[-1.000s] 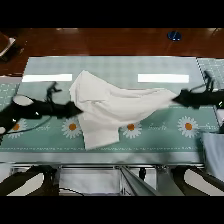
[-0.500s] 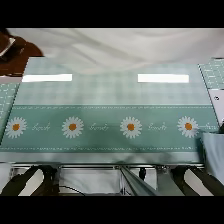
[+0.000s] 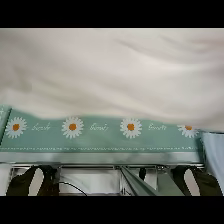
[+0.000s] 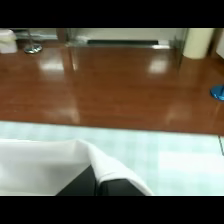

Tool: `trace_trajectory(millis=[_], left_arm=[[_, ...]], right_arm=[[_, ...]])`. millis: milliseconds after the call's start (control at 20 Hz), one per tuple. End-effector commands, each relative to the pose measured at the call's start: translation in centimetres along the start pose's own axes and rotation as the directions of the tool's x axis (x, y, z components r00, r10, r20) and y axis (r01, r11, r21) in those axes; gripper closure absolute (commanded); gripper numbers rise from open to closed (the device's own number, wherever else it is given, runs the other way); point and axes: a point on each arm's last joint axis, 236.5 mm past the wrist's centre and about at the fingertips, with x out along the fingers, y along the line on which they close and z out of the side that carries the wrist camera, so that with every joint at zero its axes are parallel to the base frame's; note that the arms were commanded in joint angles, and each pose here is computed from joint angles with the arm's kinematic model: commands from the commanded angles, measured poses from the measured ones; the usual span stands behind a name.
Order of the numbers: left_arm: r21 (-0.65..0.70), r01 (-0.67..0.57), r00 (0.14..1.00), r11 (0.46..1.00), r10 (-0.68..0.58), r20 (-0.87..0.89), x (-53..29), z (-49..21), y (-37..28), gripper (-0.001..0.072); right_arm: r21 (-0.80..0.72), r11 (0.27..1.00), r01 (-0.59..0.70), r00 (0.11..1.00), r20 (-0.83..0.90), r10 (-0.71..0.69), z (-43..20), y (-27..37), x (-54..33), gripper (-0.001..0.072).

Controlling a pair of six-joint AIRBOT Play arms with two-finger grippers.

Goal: Fold the shirts.

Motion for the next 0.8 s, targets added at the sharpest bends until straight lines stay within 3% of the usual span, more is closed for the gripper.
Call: trace_trajectory(millis=[0,200,350,550,750], left_arm=[[0.033,-0.156,0.980,0.987,0.158,-0.120,-1.4,-4.2,4.0,0.0690],[-0.034,-0.097,0.900,0.995,0.073,-0.430,5.4,-18.1,4.4,0.0690],[-0.187,-0.081,0.799,0.979,-0.048,-0.600,10.0,-29.1,3.2,0.0690],[-0.372,-0.130,0.716,0.919,-0.172,-0.677,15.7,-38.6,1.7,0.0690],[-0.404,-0.155,0.739,0.902,-0.166,-0.653,21.9,-44.2,0.6,0.0690]], right_arm=[[0.084,0.995,0.061,0.989,-0.141,-0.048,-6.9,-1.0,-0.4,0.0675],[0.220,0.975,-0.001,0.921,-0.379,0.086,-16.1,-0.7,4.3,0.0675],[0.334,0.943,-0.001,0.877,-0.452,0.161,-21.7,-1.4,8.8,0.0675],[0.430,0.901,0.054,0.828,-0.524,0.200,-27.9,-3.8,15.2,0.0675],[0.508,0.855,0.107,0.837,-0.510,0.198,-30.4,-7.6,23.6,0.0675]])
